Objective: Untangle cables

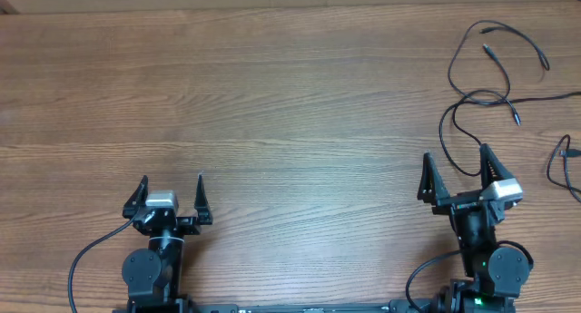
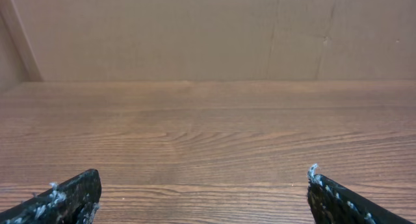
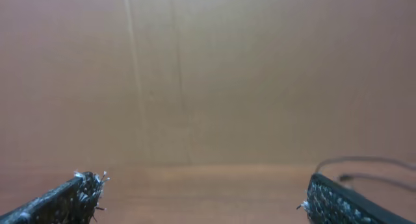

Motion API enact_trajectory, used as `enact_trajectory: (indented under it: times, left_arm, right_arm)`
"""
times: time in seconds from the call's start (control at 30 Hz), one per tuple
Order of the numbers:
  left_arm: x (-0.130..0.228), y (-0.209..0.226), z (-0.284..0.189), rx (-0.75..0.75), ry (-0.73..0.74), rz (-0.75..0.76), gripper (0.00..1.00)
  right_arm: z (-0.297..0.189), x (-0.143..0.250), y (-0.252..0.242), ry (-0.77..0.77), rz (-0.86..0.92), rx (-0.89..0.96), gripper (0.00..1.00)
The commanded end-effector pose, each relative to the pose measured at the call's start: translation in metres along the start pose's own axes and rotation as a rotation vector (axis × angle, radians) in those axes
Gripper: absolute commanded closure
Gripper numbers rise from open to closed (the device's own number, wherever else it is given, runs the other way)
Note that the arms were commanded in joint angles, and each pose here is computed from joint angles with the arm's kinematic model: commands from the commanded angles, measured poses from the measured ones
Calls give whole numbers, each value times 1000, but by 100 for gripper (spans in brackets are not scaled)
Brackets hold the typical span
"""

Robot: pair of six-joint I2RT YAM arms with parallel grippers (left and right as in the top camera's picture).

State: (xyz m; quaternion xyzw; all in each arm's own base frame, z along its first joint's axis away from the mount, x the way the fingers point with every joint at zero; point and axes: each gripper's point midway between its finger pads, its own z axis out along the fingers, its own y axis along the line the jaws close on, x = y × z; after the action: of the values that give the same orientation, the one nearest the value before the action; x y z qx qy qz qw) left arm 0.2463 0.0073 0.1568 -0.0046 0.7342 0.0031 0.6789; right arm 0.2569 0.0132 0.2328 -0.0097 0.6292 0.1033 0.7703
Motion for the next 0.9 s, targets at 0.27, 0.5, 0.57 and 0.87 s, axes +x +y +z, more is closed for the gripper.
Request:
enact_trajectory:
  times: [0.27, 0.5, 0.57, 0.87]
  left_arm:
    - [0, 3, 0, -16, -3, 19, 0]
    - [0, 3, 0, -16, -3, 19, 0]
    - [0, 3, 0, -16, -3, 19, 0]
    - [0, 3, 0, -16, -3, 19, 0]
  right_arm:
    - [-7, 53, -21, 196, 47, 118, 0]
    - [-19, 64, -20, 246, 38, 124, 0]
    - [-23, 64, -19, 249, 27, 123, 0]
    - [-25, 54, -16, 206, -7, 113, 0]
